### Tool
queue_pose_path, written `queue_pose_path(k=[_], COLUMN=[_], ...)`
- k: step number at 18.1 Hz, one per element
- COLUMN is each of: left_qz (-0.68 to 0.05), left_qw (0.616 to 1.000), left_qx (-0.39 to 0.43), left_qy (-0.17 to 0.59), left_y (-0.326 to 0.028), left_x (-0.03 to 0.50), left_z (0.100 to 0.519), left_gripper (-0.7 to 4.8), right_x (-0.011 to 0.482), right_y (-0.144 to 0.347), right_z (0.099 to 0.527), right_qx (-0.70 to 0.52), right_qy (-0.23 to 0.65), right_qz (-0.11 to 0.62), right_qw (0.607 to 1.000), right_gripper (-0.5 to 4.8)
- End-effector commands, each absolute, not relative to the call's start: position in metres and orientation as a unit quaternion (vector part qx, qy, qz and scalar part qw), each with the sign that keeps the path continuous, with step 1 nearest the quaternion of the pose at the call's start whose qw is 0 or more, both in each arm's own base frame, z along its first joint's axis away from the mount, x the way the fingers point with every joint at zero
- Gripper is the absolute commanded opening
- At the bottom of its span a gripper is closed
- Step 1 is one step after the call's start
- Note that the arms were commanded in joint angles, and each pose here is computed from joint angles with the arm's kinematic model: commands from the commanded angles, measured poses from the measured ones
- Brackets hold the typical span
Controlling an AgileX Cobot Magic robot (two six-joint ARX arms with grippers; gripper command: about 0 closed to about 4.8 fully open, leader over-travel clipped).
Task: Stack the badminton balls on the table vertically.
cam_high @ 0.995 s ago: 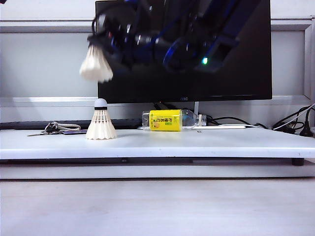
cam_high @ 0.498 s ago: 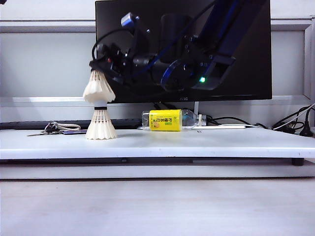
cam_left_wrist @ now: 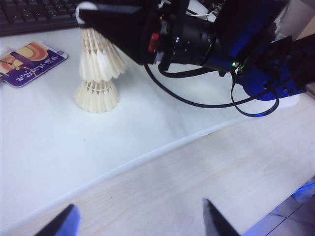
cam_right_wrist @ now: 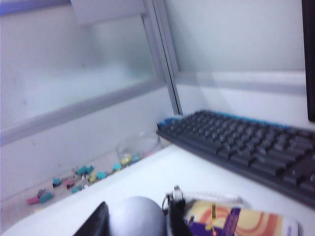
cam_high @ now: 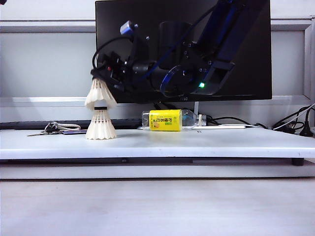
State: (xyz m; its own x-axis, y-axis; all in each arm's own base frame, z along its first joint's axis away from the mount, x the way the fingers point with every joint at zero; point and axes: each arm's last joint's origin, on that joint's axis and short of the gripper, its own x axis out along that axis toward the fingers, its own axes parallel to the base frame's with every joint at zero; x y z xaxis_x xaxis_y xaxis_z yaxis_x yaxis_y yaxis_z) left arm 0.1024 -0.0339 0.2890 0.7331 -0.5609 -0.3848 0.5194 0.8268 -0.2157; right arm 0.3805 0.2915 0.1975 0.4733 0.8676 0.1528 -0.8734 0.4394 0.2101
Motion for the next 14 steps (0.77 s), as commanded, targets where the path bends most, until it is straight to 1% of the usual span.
queue_pose_path(k=[1, 10, 12, 14], left_qz=[-0.292, -0.293, -0.294, -0.293], left_qw=[0.930, 0.931, 0.931, 0.931], left_qx=[-0.044, -0.037, -0.036, -0.036], left_qy=[0.218, 0.216, 0.215, 0.215], left_y=[-0.0339, -0.0339, -0.0339, -0.0339], left_x=[0.1024, 0.1024, 0.1024, 0.1024], left_z=[0.2894, 0.2894, 0.2894, 0.2894], left_gripper=[3.36, 3.36, 3.36, 3.36], right_x=[0.3803, 0.3805, 0.3805, 0.3804], right_y=[0.2924, 0.2927, 0.2927, 0.2928], right_z=[0.1996, 0.1966, 0.1967, 0.1967], right_qx=[0.129, 0.124, 0.122, 0.117], right_qy=[-0.011, 0.004, 0.002, -0.001], right_qz=[0.513, 0.516, 0.516, 0.516], right_qw=[0.849, 0.848, 0.848, 0.849], right_gripper=[1.35, 1.41, 1.58, 1.58])
